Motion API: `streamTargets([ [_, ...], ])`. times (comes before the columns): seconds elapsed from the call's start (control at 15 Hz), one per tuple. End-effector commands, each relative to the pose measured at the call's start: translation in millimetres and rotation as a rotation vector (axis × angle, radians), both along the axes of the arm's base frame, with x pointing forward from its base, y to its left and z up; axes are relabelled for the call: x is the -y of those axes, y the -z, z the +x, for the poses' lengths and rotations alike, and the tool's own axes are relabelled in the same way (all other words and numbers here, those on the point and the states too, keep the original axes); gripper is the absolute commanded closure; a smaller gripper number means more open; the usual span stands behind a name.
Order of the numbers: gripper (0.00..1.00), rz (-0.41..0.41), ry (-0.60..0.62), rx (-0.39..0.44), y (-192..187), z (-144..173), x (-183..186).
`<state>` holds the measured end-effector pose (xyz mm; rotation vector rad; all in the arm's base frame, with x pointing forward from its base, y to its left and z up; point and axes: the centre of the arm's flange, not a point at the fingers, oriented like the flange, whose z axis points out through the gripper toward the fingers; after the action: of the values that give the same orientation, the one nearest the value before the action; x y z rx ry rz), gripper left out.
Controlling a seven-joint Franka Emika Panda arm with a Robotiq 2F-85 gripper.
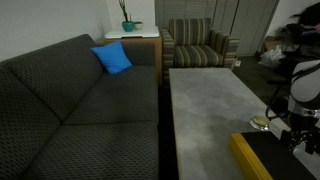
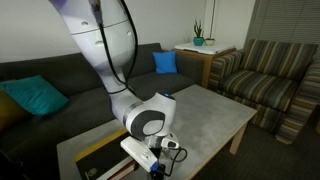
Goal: Close the silver container
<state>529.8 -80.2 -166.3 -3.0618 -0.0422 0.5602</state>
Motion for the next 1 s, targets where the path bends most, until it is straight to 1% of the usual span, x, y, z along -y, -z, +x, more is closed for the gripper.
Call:
streamTargets([
  [0.0, 0.00, -0.091, 0.045, 0.025, 18, 1, 2],
  [0.13, 0.00, -0.163, 0.096, 0.027, 27, -1, 8],
  [0.27, 0.00, -0.199, 0.135, 0.037, 37, -2, 16],
  [0.33, 0.00, -0.193, 0.142, 0.039, 36, -1, 17],
  [0.53, 0.00, -0.122, 0.152, 0.066, 34, 1, 20],
  [0.93, 0.00, -0.053, 0.173, 0.114, 25, 2, 36],
])
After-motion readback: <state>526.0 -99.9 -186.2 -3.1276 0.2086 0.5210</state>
